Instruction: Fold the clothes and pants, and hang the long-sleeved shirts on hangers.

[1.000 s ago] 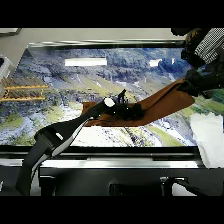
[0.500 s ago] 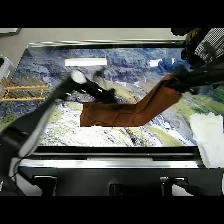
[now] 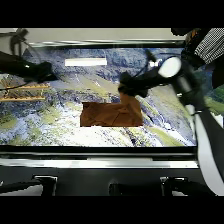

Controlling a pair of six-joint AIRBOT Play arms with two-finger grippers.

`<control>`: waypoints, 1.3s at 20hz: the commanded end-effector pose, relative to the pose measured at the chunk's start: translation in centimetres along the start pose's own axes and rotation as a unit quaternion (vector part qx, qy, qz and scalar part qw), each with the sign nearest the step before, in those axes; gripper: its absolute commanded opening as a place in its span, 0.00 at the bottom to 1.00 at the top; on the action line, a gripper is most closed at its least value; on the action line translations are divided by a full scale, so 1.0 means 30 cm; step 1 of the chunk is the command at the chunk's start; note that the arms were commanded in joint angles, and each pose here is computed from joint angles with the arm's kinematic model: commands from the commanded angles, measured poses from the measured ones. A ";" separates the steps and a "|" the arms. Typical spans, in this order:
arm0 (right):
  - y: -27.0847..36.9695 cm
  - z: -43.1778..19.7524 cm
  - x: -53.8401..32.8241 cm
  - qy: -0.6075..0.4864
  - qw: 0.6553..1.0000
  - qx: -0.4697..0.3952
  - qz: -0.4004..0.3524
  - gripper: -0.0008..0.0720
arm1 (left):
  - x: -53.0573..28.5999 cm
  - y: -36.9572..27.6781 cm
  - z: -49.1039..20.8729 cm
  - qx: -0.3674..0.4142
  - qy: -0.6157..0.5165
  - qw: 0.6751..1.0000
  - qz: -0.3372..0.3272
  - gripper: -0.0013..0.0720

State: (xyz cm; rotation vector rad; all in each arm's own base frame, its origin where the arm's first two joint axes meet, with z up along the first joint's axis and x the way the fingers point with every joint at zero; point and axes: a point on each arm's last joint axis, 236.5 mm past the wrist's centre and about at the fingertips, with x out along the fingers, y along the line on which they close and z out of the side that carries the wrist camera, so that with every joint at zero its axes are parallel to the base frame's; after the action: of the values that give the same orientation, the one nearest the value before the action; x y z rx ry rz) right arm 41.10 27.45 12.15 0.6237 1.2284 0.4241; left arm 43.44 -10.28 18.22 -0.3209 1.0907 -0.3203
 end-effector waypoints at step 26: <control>0.232 -0.147 0.570 0.008 0.991 0.086 0.106 0.49 | 0.050 0.136 -0.128 -0.021 0.058 0.998 0.025 0.04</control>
State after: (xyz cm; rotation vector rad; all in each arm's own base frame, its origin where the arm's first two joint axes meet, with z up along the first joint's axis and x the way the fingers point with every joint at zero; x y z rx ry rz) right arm 41.67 43.44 3.08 0.8733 1.2445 0.4760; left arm 41.01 -7.58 13.71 -0.3133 1.2204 -0.2752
